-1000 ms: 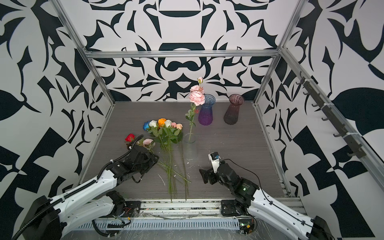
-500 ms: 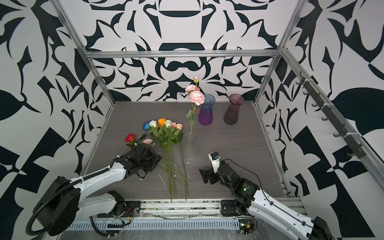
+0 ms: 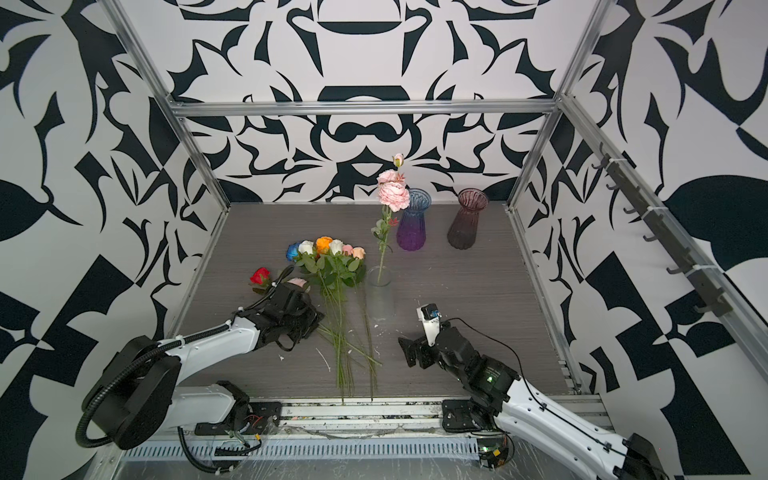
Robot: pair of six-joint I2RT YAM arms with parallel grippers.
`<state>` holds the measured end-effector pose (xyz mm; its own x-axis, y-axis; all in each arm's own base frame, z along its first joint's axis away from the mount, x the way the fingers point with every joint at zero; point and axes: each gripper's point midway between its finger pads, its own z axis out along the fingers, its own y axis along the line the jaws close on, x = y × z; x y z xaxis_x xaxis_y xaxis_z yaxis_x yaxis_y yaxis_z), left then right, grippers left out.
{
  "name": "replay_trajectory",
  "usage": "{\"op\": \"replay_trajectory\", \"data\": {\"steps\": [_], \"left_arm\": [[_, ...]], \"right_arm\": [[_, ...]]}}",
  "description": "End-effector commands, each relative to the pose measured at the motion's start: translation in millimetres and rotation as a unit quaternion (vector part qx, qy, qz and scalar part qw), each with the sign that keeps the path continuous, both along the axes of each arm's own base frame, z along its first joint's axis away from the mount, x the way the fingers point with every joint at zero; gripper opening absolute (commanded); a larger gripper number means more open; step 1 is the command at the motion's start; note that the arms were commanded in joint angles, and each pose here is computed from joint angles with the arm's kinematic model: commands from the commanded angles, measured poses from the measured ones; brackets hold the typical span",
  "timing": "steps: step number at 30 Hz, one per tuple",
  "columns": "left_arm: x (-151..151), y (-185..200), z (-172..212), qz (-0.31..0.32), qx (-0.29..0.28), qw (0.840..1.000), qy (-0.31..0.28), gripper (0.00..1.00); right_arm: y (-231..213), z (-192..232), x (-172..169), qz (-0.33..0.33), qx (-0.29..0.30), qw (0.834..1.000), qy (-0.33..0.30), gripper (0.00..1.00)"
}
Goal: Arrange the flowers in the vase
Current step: 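Move the left gripper back to the rose bunch and close on a pink rose stem, then lift the pink rose upright out of the bunch with the left gripper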
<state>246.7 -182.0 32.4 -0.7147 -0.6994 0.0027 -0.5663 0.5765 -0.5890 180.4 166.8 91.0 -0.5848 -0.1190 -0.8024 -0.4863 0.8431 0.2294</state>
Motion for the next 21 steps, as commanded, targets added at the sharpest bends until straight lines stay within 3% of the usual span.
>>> {"op": "replay_trajectory", "data": {"steps": [1, 16, 21], "left_arm": [[5.2, -5.5, 4.7, 0.002, -0.015, 1.000, 0.001, 0.33], [14.0, -8.2, 1.5, -0.017, -0.042, 0.999, 0.000, 0.00], [22.9, -8.5, 24.5, -0.042, -0.019, 0.999, -0.027, 0.00]], "right_arm": [[6.1, 16.6, 3.5, 0.005, 0.021, 1.000, -0.020, 0.99], [6.2, 16.1, 3.8, 0.004, 0.020, 1.000, -0.019, 0.99], [5.8, 15.3, 4.2, 0.002, 0.019, 1.000, -0.018, 0.99]]}}
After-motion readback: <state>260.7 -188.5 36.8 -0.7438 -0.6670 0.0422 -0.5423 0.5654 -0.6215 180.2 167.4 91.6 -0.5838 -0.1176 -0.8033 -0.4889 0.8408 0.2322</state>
